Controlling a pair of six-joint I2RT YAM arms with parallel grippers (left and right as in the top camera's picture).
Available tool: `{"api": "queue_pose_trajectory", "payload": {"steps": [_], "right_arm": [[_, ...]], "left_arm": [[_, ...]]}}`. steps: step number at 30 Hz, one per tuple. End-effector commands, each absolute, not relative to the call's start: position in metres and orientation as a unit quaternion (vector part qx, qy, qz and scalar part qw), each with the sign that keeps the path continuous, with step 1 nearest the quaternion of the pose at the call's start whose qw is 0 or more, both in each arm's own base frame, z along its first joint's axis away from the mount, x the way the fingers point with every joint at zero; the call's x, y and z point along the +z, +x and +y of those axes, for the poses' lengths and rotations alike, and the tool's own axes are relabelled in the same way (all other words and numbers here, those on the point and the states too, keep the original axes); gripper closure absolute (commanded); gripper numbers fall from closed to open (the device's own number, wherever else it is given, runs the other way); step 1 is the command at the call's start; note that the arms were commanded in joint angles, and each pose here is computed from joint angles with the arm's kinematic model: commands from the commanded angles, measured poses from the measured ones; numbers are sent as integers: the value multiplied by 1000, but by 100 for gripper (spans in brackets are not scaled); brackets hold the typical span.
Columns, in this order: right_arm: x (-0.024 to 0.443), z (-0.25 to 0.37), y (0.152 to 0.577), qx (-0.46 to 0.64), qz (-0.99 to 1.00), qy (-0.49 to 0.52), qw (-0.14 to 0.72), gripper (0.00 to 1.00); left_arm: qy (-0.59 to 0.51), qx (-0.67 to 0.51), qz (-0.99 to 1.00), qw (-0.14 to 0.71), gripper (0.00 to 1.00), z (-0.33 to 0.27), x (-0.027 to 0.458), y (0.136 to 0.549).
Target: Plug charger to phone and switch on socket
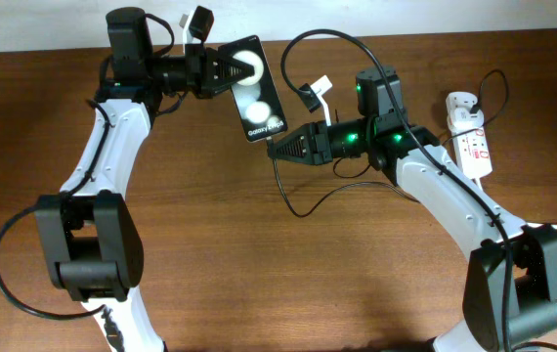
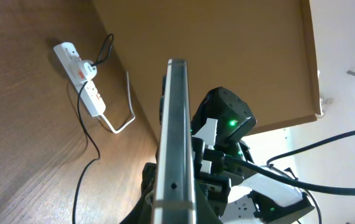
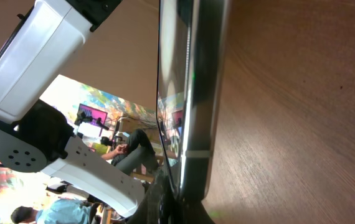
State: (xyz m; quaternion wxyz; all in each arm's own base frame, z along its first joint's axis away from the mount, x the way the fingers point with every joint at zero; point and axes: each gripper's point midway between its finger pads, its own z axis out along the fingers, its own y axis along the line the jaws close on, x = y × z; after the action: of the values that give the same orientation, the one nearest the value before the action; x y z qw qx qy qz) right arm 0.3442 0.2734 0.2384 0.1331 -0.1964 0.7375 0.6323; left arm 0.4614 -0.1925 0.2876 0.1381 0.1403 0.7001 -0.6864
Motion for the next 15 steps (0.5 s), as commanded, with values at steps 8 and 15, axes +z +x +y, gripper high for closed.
{"api": "queue_pose_trajectory", "payload": {"steps": [8,15], "right_arm": [[247,268,361,626,727,-216,183,96],[247,253,376,616,736,-193,203,96]], "left_arm": [[174,-698,685,118,100,-208,294,446],[183,-699,683,109,100,-220,294,441]]}}
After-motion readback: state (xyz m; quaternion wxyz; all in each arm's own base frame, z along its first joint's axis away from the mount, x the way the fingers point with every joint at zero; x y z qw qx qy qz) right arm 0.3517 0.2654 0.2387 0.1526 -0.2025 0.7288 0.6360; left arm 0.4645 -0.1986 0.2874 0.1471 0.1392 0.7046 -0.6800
